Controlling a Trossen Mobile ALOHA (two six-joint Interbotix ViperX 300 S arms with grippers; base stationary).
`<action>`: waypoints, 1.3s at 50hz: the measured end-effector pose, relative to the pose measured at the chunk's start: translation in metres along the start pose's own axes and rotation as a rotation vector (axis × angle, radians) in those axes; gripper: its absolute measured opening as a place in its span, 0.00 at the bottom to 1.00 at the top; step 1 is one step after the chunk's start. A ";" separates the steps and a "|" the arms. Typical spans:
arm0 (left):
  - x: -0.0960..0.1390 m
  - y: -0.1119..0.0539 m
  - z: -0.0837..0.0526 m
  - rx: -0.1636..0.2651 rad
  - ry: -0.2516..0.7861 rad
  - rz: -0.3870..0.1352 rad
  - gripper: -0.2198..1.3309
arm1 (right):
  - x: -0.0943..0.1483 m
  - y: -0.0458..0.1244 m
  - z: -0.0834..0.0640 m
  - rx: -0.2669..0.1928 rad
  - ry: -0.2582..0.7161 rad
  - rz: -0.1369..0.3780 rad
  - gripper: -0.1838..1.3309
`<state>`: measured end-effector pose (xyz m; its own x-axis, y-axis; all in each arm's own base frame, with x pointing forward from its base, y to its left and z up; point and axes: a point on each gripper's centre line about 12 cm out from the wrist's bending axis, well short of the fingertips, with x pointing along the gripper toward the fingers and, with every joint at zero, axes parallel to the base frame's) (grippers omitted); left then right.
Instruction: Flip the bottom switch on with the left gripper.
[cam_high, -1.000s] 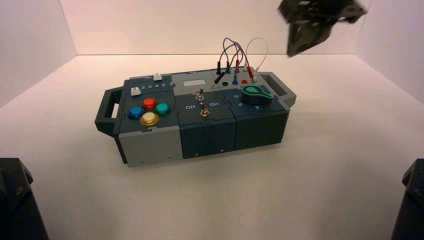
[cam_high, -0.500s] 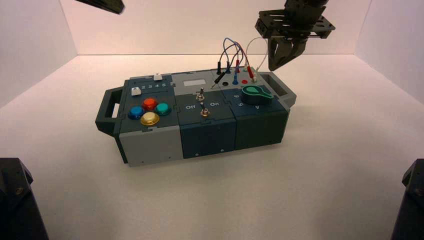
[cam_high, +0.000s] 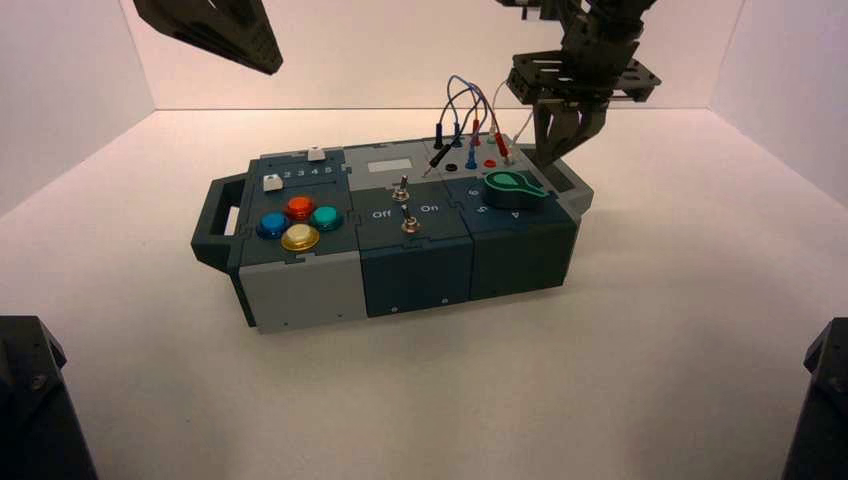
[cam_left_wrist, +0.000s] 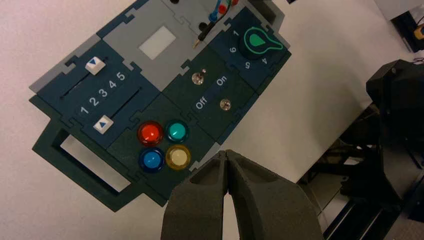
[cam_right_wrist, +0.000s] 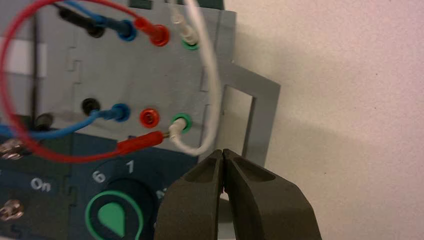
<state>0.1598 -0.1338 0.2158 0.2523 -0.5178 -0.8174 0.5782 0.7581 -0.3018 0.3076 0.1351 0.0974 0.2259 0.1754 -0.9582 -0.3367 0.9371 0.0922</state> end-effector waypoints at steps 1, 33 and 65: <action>0.000 0.000 0.000 -0.001 0.001 0.000 0.03 | 0.001 -0.001 0.000 0.003 0.003 0.000 0.03; 0.004 0.000 -0.001 -0.003 0.024 -0.003 0.03 | 0.029 -0.007 0.020 0.022 0.060 -0.005 0.02; 0.025 -0.007 0.018 0.011 0.103 -0.027 0.03 | 0.030 -0.007 0.020 0.025 0.090 -0.002 0.02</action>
<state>0.1767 -0.1593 0.2062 0.1561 -0.4939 -0.8554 0.5919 0.7401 -0.3193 0.3347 0.1399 0.0729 0.1431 0.1464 -0.9788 -0.3133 0.9449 0.0955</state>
